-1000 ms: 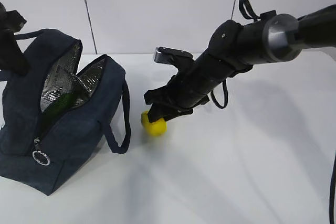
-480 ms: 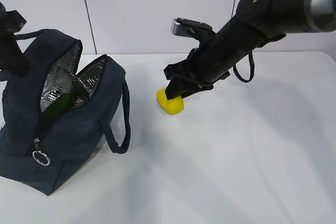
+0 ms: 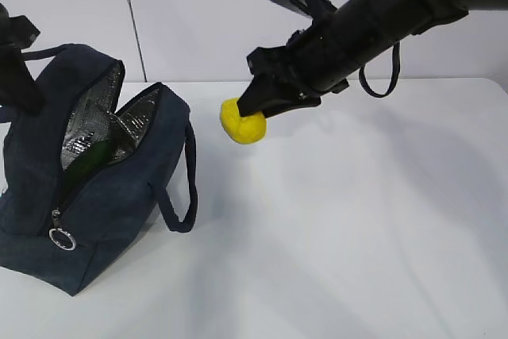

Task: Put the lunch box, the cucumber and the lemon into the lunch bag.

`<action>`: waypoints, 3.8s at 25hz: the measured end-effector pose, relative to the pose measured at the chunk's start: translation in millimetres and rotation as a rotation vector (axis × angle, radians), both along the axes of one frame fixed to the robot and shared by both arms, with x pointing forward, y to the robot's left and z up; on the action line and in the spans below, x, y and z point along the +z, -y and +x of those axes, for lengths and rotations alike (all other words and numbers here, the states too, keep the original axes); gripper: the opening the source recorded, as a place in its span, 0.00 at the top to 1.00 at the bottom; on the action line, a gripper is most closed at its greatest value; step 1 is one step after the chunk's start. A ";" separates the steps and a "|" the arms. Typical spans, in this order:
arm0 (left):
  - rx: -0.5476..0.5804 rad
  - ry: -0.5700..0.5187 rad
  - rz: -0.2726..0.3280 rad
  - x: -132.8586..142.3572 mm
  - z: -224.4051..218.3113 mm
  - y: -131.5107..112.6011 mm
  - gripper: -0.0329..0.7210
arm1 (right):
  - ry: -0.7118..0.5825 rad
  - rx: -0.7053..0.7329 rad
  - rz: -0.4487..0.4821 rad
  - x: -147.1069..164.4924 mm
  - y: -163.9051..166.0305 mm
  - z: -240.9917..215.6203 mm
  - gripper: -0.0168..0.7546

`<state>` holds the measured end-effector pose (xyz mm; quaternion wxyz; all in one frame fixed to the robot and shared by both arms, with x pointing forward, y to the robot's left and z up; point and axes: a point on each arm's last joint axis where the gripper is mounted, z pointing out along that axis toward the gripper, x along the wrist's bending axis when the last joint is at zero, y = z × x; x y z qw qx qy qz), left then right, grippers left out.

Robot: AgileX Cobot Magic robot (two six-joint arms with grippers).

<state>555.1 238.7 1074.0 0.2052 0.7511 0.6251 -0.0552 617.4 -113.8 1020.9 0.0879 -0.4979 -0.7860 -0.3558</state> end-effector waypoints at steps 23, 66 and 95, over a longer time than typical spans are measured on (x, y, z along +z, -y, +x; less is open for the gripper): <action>0.000 -0.004 -0.006 0.1 -0.3 0.5 0.95 | 0.171 0.181 0.386 40.6 -80.0 -22.3 0.65; 0.004 -0.008 -0.033 1.0 -0.5 2.7 0.95 | 0.004 0.001 0.028 17.2 -66.3 -8.5 0.40; 0.004 -0.006 -0.033 1.0 -0.3 2.7 0.95 | -0.282 -0.058 0.164 -37.2 -91.2 -3.1 0.40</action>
